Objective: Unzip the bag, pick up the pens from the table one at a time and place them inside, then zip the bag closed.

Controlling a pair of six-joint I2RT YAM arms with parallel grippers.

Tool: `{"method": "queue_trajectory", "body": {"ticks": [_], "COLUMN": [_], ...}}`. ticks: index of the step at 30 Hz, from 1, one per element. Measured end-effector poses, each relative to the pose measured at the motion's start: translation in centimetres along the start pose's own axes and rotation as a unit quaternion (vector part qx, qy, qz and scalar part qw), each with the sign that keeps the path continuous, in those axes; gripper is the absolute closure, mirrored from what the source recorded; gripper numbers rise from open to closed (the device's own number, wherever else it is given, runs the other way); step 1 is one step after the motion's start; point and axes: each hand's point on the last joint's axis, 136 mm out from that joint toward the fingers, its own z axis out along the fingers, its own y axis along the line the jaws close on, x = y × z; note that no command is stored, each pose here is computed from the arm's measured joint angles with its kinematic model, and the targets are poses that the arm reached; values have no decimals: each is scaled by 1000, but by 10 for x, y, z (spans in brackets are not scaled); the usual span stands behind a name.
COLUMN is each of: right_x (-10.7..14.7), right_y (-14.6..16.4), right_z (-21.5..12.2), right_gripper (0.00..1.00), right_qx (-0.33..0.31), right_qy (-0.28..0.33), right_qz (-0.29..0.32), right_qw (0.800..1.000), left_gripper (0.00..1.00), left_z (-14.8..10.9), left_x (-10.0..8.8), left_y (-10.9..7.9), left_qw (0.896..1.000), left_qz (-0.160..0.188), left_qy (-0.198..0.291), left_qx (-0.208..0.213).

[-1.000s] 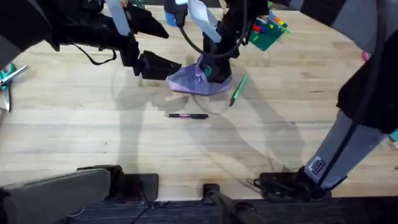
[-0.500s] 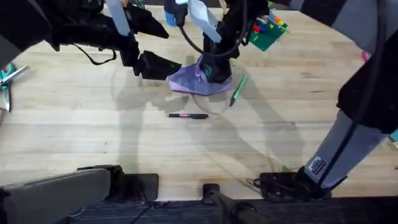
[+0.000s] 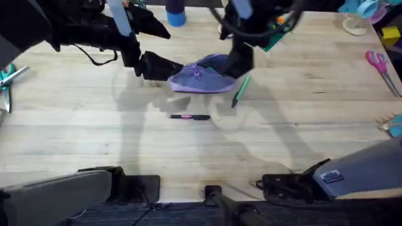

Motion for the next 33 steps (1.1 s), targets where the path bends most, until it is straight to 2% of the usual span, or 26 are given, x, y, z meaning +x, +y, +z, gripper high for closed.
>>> {"method": "queue_trajectory", "body": {"ticks": [4,7,12,17,20,25,27,30,33], "right_x": [3,1,1,8,25,61,66,70,72], "right_y": [16,20,22,17,5,-9,-13,-16,-17], "right_z": [-21,-31,-38,-37,-39,-50,-53,-55,-56], "right_gripper": [5,5,5,5,6,5,5,6,6], "right_qx": [0,9,14,31,84,182,203,222,230], "right_qy": [0,-8,-14,1,31,71,67,61,57], "right_qz": [7,34,140,268,365,534,573,608,626], "right_qw": [1000,999,990,963,927,822,791,760,743], "left_gripper": [8,8,8,8,8,8,8,8,8], "left_z": [0,0,0,0,0,0,0,0,0], "left_x": [0,0,0,0,0,0,0,0,0], "left_y": [0,0,0,0,0,0,0,0,0], "left_qw": [1000,1000,1000,1000,1000,1000,1000,1000,1000], "left_qz": [0,0,0,0,0,0,0,0,0], "left_qy": [0,0,0,0,0,0,0,0,0], "left_qx": [0,0,0,0,0,0,0,0,0]}}
